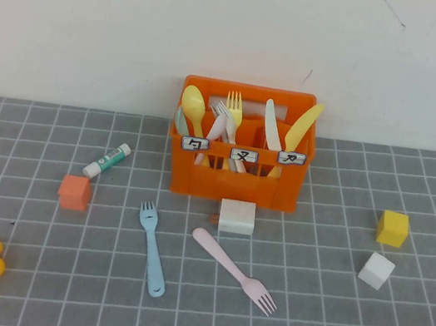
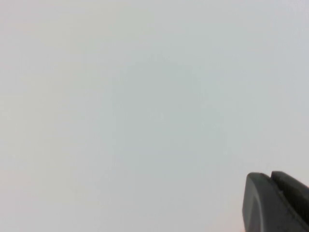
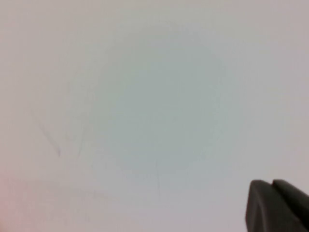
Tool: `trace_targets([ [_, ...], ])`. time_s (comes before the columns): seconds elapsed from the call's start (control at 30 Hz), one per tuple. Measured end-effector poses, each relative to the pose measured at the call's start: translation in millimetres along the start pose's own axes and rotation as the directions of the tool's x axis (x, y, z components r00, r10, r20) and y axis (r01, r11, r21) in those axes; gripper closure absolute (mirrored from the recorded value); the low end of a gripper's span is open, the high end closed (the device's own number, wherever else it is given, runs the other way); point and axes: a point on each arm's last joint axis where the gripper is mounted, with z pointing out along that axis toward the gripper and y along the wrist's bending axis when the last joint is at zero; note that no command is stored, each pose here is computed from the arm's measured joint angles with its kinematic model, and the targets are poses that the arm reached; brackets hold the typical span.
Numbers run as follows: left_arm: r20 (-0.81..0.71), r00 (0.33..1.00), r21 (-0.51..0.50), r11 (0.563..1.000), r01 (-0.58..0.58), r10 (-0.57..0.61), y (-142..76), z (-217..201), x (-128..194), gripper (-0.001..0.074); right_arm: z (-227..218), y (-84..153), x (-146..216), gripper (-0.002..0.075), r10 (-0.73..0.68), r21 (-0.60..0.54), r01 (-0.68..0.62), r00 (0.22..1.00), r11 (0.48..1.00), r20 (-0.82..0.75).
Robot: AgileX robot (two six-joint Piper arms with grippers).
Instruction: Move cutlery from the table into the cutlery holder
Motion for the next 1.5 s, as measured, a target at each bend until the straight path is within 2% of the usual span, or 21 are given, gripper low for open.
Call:
trace_targets([
  [0.2,0.288,0.958,0.066,0.998,-0.024,0.004,-6.3,-4.0,-26.1,0.0736,-0.8,-3.3,-11.3,0.0727,0.078,0.027,-0.082,0.989,0.996,0.127],
  [0.47,0.424,0.905,0.093,0.994,-0.052,0.007,-9.7,-9.0,-38.4,0.0736,-4.4,-7.6,-27.1,0.0727,0.097,0.050,-0.118,0.947,0.992,0.306],
  [0.63,0.486,0.869,0.080,0.995,0.064,-0.095,-4.2,-10.8,-52.3,0.0736,-4.0,-10.8,-41.6,0.0727,0.088,0.052,-0.112,0.938,0.992,0.336],
  [0.77,0.548,0.816,0.086,0.983,0.165,-0.185,-1.8,-11.3,-91.8,0.0736,-4.0,-18.1,-72.0,0.0727,0.077,0.055,-0.104,0.928,0.993,0.364],
  [0.83,0.546,0.813,0.091,0.978,0.186,-0.205,-3.1,-11.7,-112.6,0.0736,-4.9,-22.3,-88.7,0.0727,0.077,0.055,-0.104,0.928,0.993,0.365],
  [0.97,0.488,0.856,0.070,0.985,0.159,-0.173,-7.3,-12.8,-140.2,0.0736,-9.1,-29.8,-118.2,0.0727,0.075,0.051,-0.098,0.940,0.994,0.332],
  [1.1,0.376,0.917,0.041,0.991,0.126,-0.132,-9.9,-10.8,-149.7,0.0736,-13.3,-35.6,-141.0,0.0727,0.051,0.051,-0.068,0.959,0.996,0.280],
  [1.2,0.195,0.973,0.008,0.992,0.126,-0.125,-9.9,1.2,-142.3,0.0736,-5.0,-37.9,-148.2,0.0727,0.052,0.038,-0.060,0.982,0.997,0.181],
  [1.27,0.010,0.992,-0.024,0.992,0.127,-0.127,-9.1,11.6,-128.7,0.0736,3.4,-38.0,-147.0,0.0727,0.042,0.026,-0.044,0.995,0.999,0.089],
  [1.33,-0.183,0.973,-0.058,0.990,0.131,-0.140,-8.2,19.5,-111.3,0.0736,14.6,-36.4,-138.8,0.0727,0.033,0.003,-0.033,0.998,0.999,-0.044],
  [1.4,-0.352,0.918,-0.087,0.983,0.162,-0.182,-8.7,24.0,-94.9,0.0736,23.8,-33.8,-127.5,0.0727,0.033,-0.025,-0.038,0.982,0.999,-0.187],
  [1.5,-0.505,0.818,-0.125,0.961,0.247,-0.276,-11.6,29.0,-70.7,0.0736,35.2,-26.8,-103.7,0.0727,0.021,-0.085,-0.065,0.900,0.994,-0.435],
])
